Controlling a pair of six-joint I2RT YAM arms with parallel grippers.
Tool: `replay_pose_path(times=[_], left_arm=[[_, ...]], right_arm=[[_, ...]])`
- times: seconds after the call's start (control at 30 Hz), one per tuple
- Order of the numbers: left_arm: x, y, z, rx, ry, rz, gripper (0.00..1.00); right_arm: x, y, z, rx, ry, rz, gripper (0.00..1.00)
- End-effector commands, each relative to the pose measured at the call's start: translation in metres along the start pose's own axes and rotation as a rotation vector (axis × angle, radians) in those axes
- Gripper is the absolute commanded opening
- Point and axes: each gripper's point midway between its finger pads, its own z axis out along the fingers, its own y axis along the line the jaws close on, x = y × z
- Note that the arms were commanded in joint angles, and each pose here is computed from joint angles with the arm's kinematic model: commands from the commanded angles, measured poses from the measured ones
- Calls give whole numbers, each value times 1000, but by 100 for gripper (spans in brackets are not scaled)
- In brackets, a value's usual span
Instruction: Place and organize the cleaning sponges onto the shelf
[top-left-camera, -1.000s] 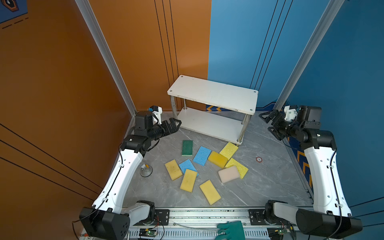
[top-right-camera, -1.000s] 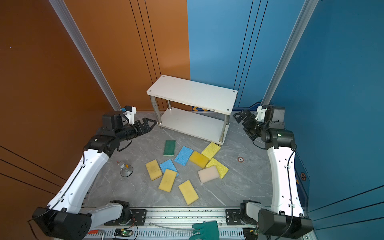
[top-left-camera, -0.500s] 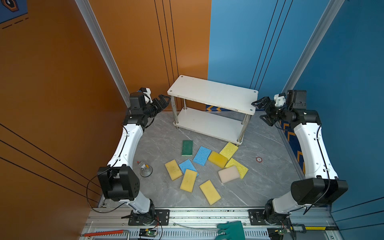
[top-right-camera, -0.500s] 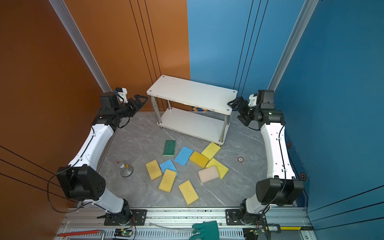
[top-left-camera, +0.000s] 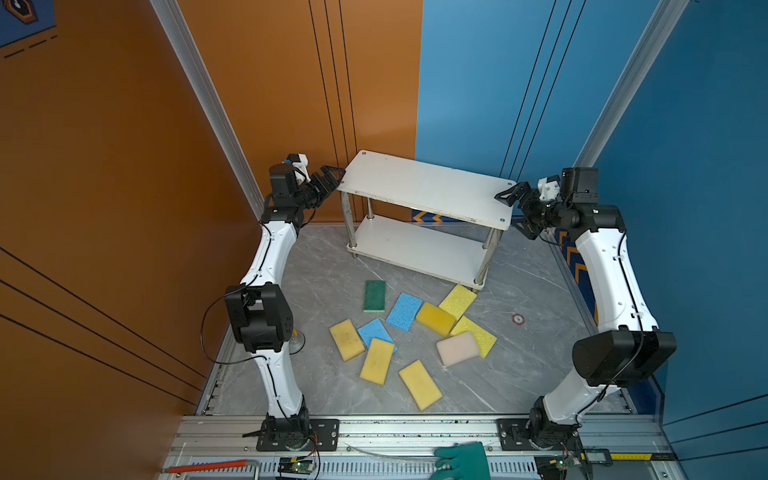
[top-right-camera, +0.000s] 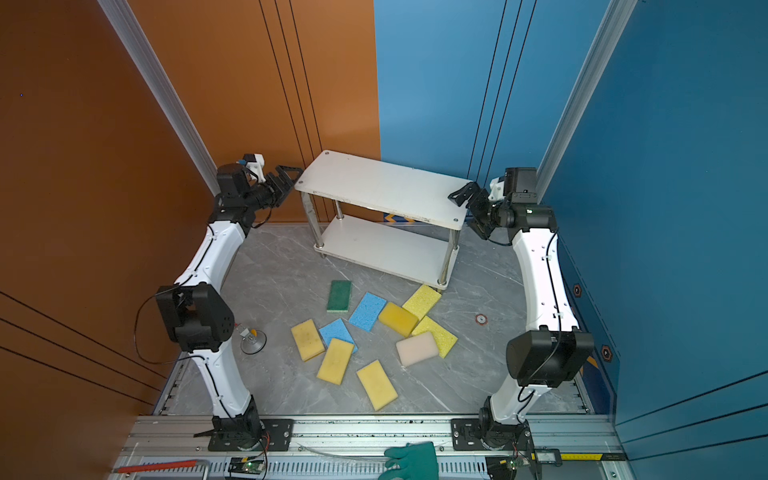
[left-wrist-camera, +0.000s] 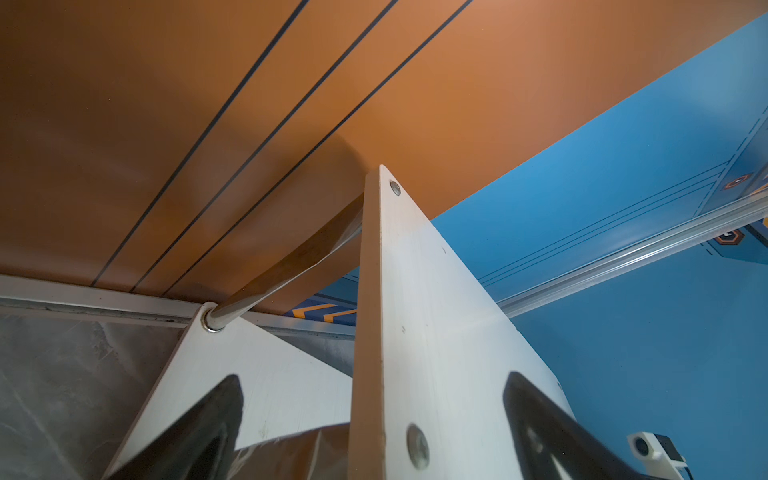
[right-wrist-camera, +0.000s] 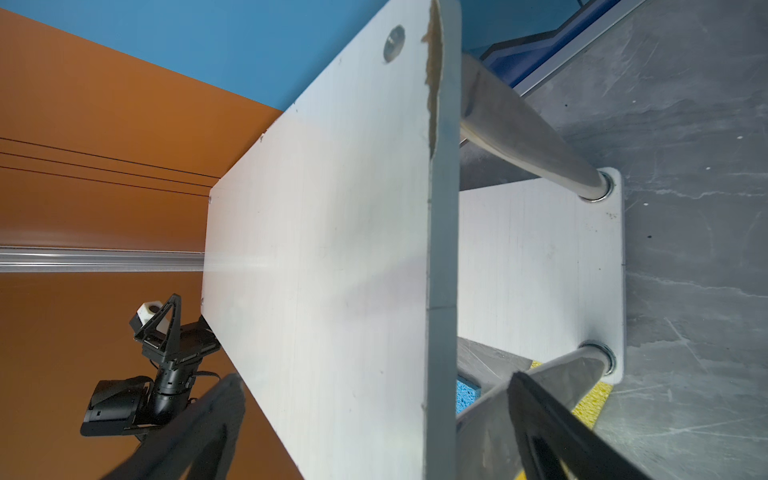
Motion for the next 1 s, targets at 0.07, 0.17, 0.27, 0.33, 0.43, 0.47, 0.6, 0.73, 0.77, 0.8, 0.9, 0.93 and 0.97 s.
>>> replay_pose_path(times=[0.07, 0.17, 0.27, 0.33, 0.43, 0.47, 0.6, 0.73, 0.77, 0.8, 0.9, 0.93, 0.97], left_arm=[[11, -37, 12, 106, 39, 21, 98], [19, -44, 13, 126, 59, 12, 98], [26, -51, 13, 142, 77, 9, 99], [29, -55, 11, 148, 81, 8, 99], [32, -61, 7, 167, 81, -4, 99], [34, -64, 6, 178, 83, -12, 99], [44, -77, 1, 204, 97, -17, 100], [61, -93, -5, 224, 127, -4, 100], [65, -96, -8, 228, 131, -1, 100], [69, -99, -11, 231, 138, 2, 100], [75, -109, -23, 239, 140, 10, 100], [77, -112, -28, 240, 139, 12, 100], [79, -115, -33, 242, 140, 16, 100]], right_arm=[[-1, 18, 7, -31, 1, -19, 100], [1, 19, 12, -25, 5, -21, 100], [3, 19, 17, -19, 11, -24, 100], [5, 19, 18, -17, 13, -25, 100], [6, 20, 20, -17, 17, -25, 100], [6, 21, 21, -18, 18, -26, 100], [8, 23, 23, -24, 27, -26, 100], [10, 24, 23, -31, 37, -30, 100], [11, 23, 25, -32, 43, -28, 100], [11, 23, 26, -33, 47, -26, 100], [13, 23, 29, -41, 62, -21, 100], [13, 23, 30, -45, 69, -18, 100], [15, 24, 32, -48, 78, -16, 99]])
